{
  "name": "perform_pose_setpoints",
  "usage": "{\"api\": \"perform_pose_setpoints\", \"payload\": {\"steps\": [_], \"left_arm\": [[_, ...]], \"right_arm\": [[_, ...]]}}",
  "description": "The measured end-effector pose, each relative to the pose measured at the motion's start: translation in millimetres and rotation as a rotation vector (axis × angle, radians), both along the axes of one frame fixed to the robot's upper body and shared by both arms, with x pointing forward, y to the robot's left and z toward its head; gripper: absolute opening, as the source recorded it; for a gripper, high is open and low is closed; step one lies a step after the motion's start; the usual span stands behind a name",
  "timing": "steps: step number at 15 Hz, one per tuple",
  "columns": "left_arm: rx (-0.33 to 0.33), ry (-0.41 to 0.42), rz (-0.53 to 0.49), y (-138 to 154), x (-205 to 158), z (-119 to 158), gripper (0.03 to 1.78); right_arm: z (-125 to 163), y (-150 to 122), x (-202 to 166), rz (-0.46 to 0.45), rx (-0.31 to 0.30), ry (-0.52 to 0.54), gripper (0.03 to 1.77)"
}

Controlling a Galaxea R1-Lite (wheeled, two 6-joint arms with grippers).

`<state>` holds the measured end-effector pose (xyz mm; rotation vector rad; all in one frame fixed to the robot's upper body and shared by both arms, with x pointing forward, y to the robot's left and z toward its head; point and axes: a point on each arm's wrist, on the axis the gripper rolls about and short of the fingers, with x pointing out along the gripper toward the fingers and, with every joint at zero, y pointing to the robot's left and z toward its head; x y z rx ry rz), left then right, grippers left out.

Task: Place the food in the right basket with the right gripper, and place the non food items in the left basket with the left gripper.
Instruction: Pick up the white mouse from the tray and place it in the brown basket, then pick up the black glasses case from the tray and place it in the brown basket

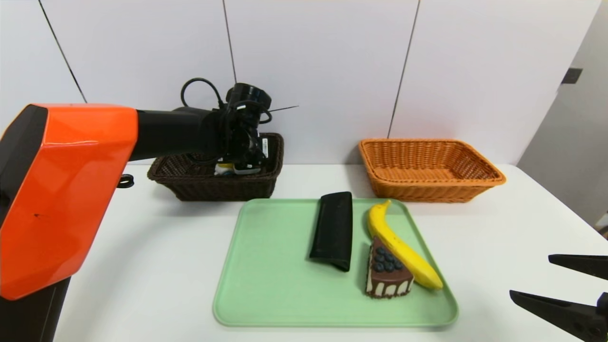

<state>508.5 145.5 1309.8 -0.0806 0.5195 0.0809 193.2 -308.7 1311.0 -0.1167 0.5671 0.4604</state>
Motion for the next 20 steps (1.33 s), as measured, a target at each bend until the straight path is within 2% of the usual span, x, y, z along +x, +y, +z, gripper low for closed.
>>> {"api": "perform_pose_setpoints", "payload": {"steps": [1, 6, 10, 16, 20], "left_arm": [[0.0, 0.003, 0.0, 1, 1, -2, 0.97], [0.005, 0.003, 0.002, 2, 2, -1, 1.32], [0.001, -0.013, 0.004, 4, -1, 6, 1.47], [-0.024, -0.087, -0.037, -1, -30, 49, 1.6], [-0.078, -0.07, -0.103, -29, -72, 71, 1.64]], "right_arm": [[0, 0, 0, 0.0, 0.0, 0.002, 1.71], [-1, 0, 0, 0.0, -0.001, 0.004, 1.71], [-1, 0, 0, -0.003, 0.005, 0.006, 1.71], [-2, 0, 1, -0.003, 0.008, -0.011, 1.71], [-3, 0, 1, -0.003, 0.009, -0.014, 1.71]]}}
